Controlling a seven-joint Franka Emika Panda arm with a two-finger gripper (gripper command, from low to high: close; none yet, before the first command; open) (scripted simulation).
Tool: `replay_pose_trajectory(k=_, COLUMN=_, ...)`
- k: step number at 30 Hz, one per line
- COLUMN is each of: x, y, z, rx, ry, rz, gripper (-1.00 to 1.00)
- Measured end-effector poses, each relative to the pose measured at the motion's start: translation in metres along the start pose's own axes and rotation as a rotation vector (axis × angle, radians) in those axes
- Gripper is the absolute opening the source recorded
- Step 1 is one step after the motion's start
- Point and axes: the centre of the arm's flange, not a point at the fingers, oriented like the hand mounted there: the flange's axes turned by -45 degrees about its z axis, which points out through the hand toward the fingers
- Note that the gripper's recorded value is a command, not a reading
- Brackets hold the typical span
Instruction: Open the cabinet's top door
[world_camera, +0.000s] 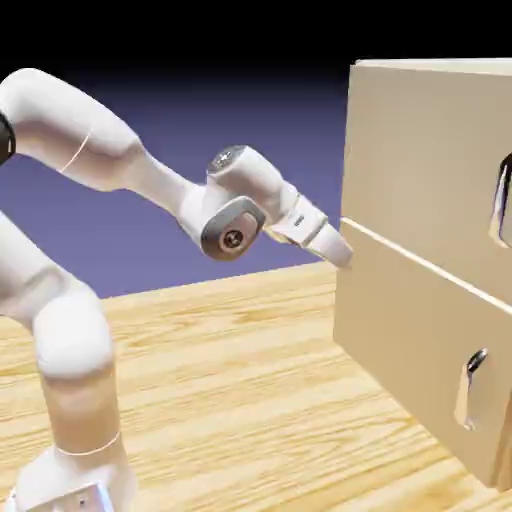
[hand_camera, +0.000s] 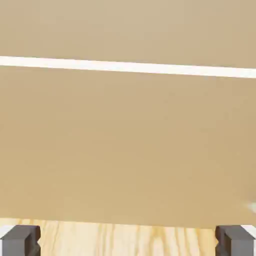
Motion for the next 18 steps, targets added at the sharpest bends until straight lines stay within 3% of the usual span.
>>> replay_pose_trajectory(k=18, x=0.101, y=0.008, z=-0.107, rx=0.039, ry=0.384, rz=-0.074, gripper=0.0)
